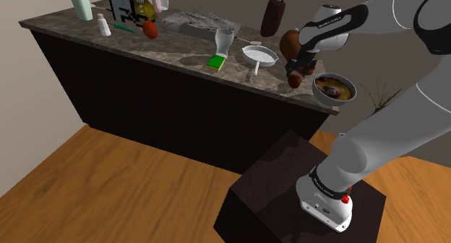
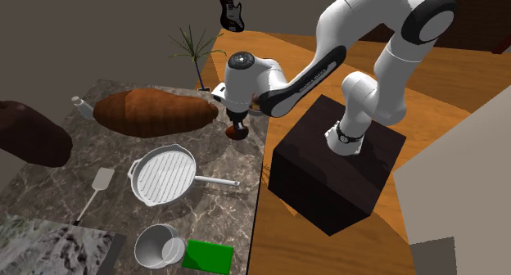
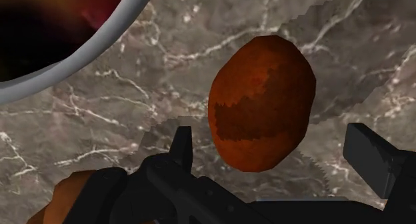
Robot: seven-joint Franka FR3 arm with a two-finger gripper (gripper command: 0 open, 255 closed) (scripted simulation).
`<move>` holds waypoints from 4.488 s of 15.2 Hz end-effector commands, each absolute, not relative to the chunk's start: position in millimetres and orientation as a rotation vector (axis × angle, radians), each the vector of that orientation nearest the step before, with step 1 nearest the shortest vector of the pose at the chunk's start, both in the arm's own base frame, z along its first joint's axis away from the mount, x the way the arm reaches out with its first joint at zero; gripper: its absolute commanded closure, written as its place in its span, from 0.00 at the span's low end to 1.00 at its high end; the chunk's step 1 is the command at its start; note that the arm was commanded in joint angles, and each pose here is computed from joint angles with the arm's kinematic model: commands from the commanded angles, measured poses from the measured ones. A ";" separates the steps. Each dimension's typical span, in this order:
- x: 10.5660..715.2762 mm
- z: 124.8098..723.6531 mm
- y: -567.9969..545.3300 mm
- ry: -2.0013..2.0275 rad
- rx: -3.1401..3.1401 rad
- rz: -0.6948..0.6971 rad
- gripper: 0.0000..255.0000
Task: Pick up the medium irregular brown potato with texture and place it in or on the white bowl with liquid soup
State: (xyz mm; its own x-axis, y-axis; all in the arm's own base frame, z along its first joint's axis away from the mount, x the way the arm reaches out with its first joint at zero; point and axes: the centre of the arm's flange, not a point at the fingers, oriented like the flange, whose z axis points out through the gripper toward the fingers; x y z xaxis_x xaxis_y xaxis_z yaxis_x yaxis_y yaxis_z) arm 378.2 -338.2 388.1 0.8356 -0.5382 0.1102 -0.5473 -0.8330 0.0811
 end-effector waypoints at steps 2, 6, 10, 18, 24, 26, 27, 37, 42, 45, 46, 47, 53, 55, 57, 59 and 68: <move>377.8 373.8 -341.8 -0.864 2.903 0.127 0.00; 378.4 360.3 -343.5 -0.864 2.903 0.127 0.00; 378.4 360.3 -343.6 -0.864 2.903 0.127 0.00; 378.4 360.3 -343.5 -0.864 2.903 0.127 1.00; 378.4 370.9 -343.6 -0.864 2.903 0.127 1.00; 378.4 381.4 -343.6 -0.864 2.903 0.127 1.00; 378.4 386.7 -343.6 -0.864 2.903 0.127 1.00; 378.4 439.5 -343.6 -0.864 2.903 0.127 1.00; 378.4 465.9 -343.6 -0.864 2.903 0.127 1.00; 378.4 481.7 -343.6 -0.864 2.903 0.127 1.00; 378.4 487.0 -343.6 -0.864 2.903 0.127 1.00; 378.4 492.3 -343.6 -0.864 2.903 0.127 1.00; 378.4 524.0 -343.6 -0.864 2.903 0.127 1.00; 378.4 531.9 -343.5 -0.864 2.903 0.127 1.00; 352.8 532.8 -350.0 -0.864 2.903 0.127 1.00; 327.2 533.7 -356.4 -0.864 2.903 0.127 1.00; 208.6 537.7 -386.1 -0.864 2.903 0.127 1.00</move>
State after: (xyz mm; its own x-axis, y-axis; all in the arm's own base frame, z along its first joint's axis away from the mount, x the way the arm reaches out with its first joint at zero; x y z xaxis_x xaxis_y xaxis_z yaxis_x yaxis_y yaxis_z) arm 227.7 -383.8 540.7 0.8338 -0.5406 0.1114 -0.5499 -0.8312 0.0820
